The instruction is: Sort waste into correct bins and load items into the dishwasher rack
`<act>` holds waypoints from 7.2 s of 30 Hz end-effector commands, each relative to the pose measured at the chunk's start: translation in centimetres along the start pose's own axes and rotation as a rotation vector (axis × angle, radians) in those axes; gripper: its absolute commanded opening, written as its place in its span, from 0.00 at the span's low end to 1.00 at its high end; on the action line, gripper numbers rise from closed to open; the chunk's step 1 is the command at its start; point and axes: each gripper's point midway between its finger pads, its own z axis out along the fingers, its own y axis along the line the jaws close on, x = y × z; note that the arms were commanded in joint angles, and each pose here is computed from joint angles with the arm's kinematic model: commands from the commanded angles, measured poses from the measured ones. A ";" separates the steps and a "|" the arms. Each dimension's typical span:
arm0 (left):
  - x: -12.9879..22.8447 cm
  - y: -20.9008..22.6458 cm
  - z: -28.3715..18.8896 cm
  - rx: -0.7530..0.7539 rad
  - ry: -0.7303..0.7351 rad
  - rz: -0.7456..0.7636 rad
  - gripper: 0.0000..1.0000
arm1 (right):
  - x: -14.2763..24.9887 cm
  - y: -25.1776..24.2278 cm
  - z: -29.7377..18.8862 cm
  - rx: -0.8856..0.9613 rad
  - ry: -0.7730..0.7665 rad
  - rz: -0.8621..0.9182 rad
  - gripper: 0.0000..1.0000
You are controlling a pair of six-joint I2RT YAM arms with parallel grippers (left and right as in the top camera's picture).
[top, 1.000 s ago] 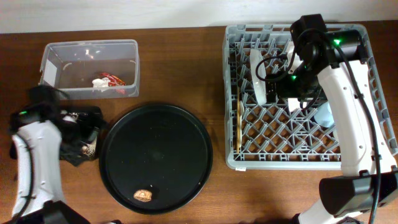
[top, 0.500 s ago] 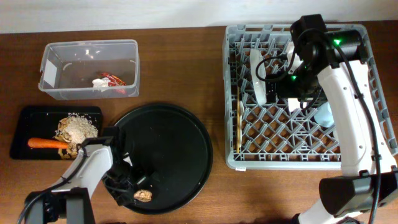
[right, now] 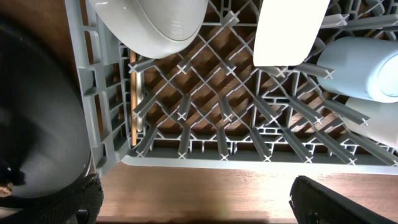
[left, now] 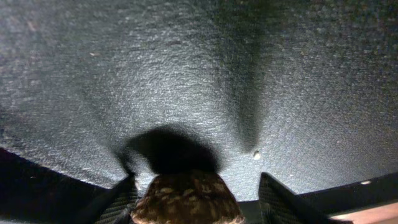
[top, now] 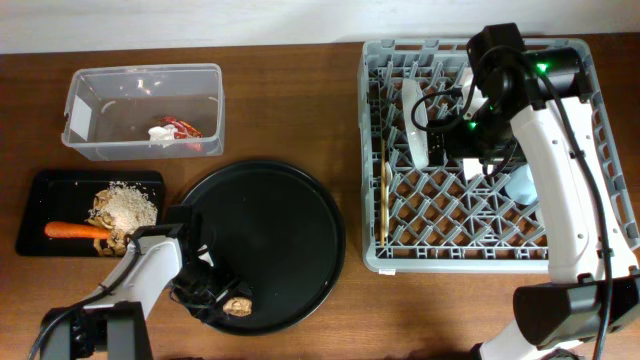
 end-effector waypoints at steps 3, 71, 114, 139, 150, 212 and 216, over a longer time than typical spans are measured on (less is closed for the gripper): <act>-0.9 -0.8 0.1 0.032 -0.036 0.036 0.33 | -0.1 -0.3 -0.1 0.006 -0.001 0.000 0.99; -12.4 -16.5 -21.0 0.078 -0.823 0.586 0.99 | -2.1 0.5 -1.1 -0.297 -0.083 -0.062 0.99; 5.4 -3.3 -23.2 0.202 -1.064 0.652 0.99 | 11.1 -4.9 -0.4 -0.103 -0.599 0.043 0.99; 5.4 -3.3 -23.2 0.203 -1.063 0.652 0.99 | 10.7 -1.6 -2.2 -0.109 -1.343 -0.185 0.99; 5.4 -3.3 -23.2 0.202 -1.064 0.652 0.99 | 9.1 -1.7 0.5 -0.066 -1.623 -0.233 0.99; -3.5 -4.0 -18.1 0.187 -1.773 0.801 0.99 | 9.4 -1.9 6.2 0.001 -1.392 -0.304 0.99; -3.4 -4.2 -17.9 0.198 -1.764 0.819 0.99 | 9.4 -1.9 6.2 0.001 -1.392 -0.304 0.99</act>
